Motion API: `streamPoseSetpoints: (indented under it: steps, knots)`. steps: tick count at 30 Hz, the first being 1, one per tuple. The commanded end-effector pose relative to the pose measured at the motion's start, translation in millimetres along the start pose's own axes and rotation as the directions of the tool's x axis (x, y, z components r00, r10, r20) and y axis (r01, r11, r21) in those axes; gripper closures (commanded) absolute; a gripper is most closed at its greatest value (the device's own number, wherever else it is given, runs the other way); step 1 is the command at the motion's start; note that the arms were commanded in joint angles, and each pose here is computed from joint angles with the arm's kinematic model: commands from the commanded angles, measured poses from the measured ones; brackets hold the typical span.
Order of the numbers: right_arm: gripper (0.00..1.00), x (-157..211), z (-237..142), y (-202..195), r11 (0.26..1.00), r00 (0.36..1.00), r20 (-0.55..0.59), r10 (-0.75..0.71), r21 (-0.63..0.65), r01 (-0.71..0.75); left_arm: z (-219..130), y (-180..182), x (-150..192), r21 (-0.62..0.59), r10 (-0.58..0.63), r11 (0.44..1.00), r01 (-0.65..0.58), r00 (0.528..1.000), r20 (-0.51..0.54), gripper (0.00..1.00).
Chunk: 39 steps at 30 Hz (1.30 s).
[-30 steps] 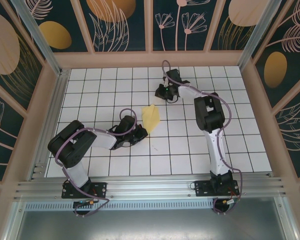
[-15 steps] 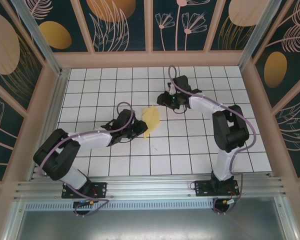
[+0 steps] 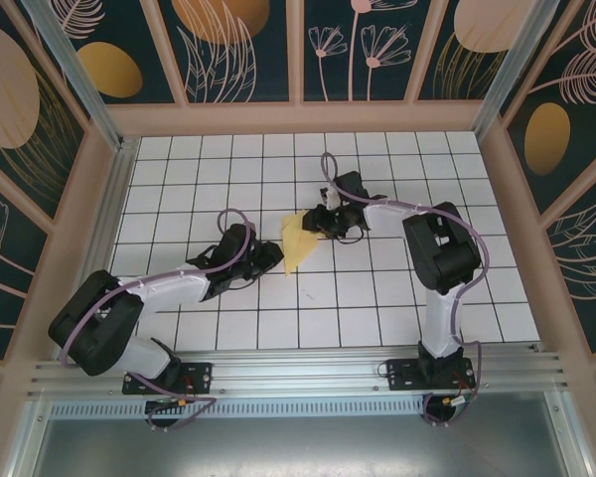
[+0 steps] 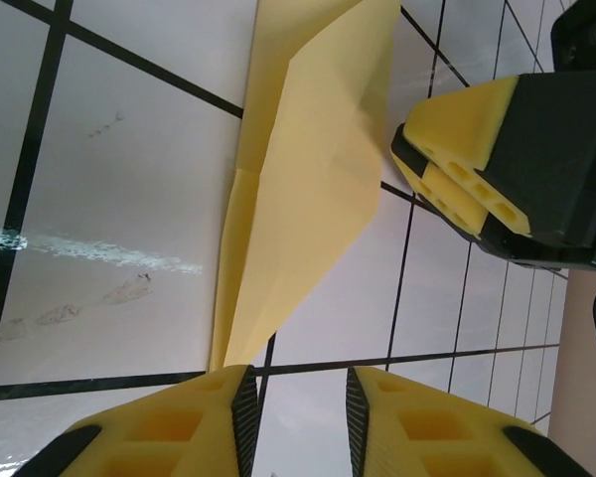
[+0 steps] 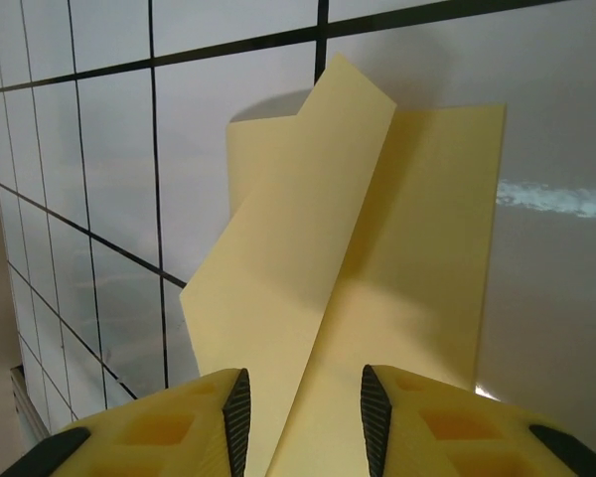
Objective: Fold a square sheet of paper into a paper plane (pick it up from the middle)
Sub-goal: Fourth fold the wing at the center of the table, then turn over the paper at the center of the table.
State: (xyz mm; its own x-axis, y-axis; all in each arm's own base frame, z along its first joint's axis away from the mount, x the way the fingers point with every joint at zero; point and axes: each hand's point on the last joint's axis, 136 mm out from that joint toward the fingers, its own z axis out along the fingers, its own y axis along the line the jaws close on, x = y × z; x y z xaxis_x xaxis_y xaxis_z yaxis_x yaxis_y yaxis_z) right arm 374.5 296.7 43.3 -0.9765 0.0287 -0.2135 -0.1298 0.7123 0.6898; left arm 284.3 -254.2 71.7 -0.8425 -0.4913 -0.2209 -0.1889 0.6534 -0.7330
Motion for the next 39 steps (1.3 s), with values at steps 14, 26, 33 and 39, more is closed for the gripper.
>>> streamPoseSetpoints:
  steps: [14, 26, 33, 39]
  knots:
    - [0.67, -6, 27, 20, 0.999, 0.999, -0.032, -0.023, -0.046, 0.021, 19, 22, -3, -0.085, -0.024, 0.996, 0.024, 1.000, 0.009, 0.61]
    - [0.68, -2, 36, 15, 1.000, 0.999, -0.051, 0.020, -0.013, -0.020, 27, 18, -23, -0.100, -0.027, 0.994, 0.034, 0.997, 0.071, 0.58]
    - [0.76, 4, 40, 23, 0.999, 0.997, -0.077, 0.016, -0.040, -0.019, 33, 21, -33, -0.112, -0.042, 0.992, 0.054, 0.994, 0.101, 0.58]
    - [0.96, 1, 35, 27, 0.999, 0.998, -0.061, 0.005, -0.038, -0.007, 27, 29, -34, -0.126, -0.054, 0.990, 0.068, 0.992, 0.110, 0.58]
